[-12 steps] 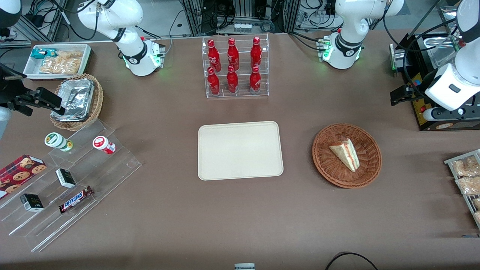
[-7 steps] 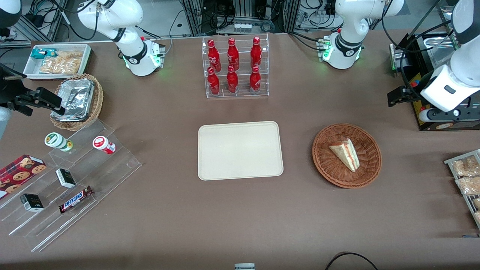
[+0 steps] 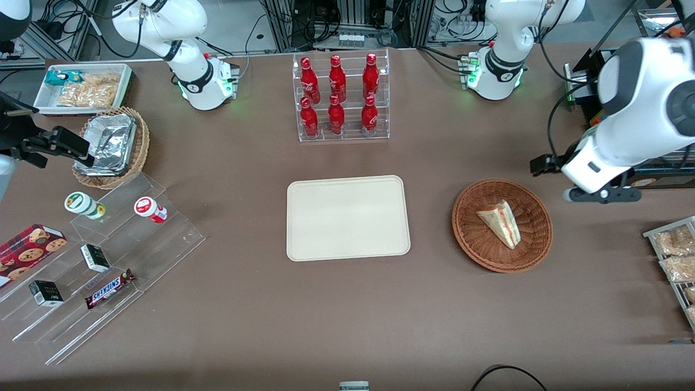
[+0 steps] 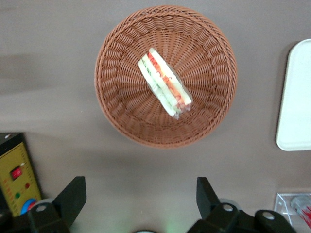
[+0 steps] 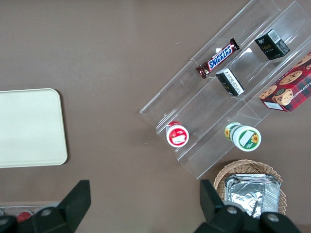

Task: Place sandwich from basket to tray
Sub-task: 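Move the left gripper over the wicker basket holding the sandwich, then lower the left gripper and grasp the wrapped sandwich upright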

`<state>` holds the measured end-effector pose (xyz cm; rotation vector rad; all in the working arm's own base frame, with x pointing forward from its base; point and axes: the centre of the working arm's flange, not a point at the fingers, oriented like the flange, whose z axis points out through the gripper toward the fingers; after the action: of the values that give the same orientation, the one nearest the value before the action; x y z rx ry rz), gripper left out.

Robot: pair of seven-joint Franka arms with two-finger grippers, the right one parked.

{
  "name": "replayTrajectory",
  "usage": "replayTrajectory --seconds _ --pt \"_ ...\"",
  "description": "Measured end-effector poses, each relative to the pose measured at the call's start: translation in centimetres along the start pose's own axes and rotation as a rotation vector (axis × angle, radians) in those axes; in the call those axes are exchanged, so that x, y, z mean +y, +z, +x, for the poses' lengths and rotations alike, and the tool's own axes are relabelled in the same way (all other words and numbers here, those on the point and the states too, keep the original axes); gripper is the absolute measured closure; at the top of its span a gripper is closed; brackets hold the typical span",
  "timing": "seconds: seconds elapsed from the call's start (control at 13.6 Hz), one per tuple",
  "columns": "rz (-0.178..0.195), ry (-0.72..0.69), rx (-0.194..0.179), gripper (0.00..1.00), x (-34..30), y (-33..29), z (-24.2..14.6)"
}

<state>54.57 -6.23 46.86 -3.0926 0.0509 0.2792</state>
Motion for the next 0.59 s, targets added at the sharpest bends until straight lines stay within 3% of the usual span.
replayTrajectory --seconds 0.37,0.59 --pt "-0.009 0.003 0.09 0.0 0.2 8.7 -0.5" --pt "-0.019 -0.026 0.112 0.0 0.2 11.0 -1.0"
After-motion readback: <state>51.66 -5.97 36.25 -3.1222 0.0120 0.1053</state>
